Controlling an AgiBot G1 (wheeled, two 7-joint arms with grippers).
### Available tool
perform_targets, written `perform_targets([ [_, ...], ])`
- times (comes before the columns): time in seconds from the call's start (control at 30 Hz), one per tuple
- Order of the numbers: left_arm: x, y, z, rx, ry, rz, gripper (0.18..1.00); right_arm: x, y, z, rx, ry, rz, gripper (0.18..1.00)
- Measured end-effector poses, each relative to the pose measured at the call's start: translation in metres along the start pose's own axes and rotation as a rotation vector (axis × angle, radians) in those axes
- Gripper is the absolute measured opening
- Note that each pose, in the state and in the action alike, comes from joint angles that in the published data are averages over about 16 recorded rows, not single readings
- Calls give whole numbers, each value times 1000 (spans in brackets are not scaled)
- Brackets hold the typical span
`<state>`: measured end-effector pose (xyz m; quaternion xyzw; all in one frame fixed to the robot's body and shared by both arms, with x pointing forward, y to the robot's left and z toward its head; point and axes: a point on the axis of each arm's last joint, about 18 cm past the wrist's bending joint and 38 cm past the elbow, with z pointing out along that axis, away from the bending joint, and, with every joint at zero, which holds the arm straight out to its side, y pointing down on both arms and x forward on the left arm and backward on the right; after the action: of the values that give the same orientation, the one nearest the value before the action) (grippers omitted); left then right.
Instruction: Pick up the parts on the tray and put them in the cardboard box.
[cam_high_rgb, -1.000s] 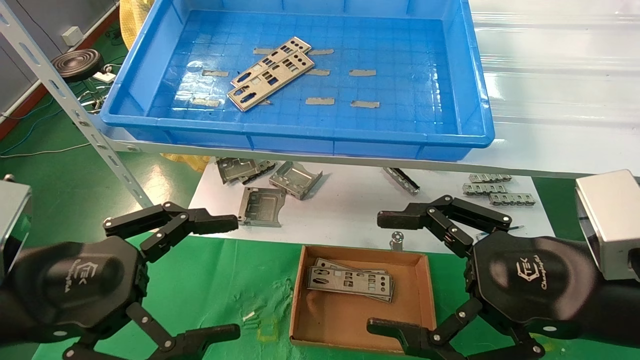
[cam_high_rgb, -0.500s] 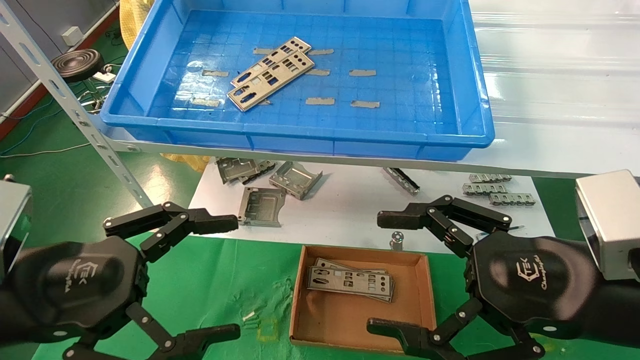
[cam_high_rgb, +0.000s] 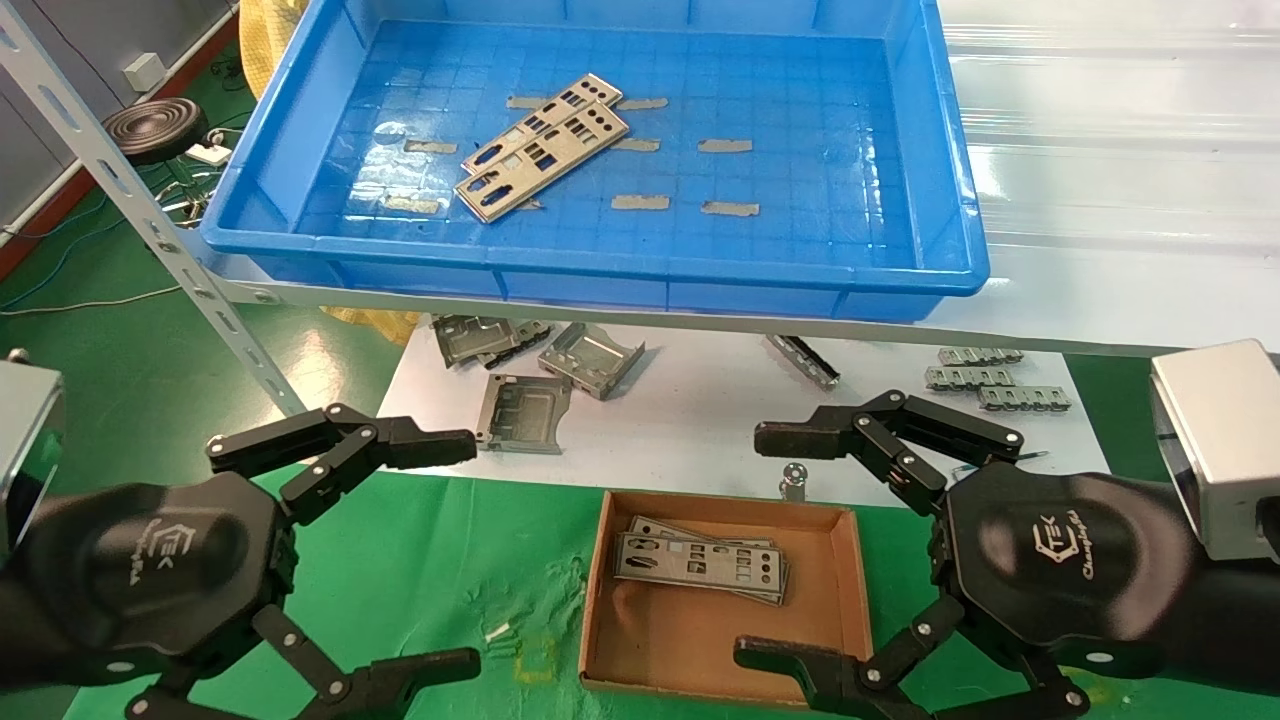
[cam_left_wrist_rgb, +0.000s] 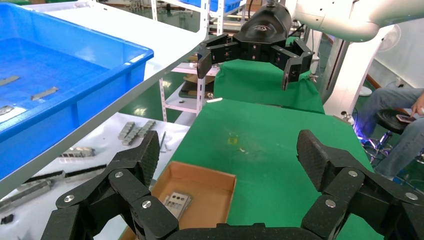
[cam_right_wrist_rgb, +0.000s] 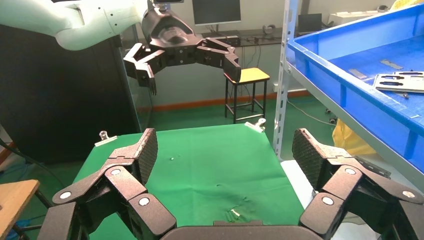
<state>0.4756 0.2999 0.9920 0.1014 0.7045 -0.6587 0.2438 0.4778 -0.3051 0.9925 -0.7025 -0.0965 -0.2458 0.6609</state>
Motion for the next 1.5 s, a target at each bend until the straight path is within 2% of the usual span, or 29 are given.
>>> perform_targets([
  [0.33,0,0,0,0,0,0,1001,0,0,0,0,0,0,979],
  [0.73,0,0,0,0,0,0,1001,0,0,0,0,0,0,857],
  [1.5,-2,-3,0,-1,-4,15,1001,0,0,0,0,0,0,356],
])
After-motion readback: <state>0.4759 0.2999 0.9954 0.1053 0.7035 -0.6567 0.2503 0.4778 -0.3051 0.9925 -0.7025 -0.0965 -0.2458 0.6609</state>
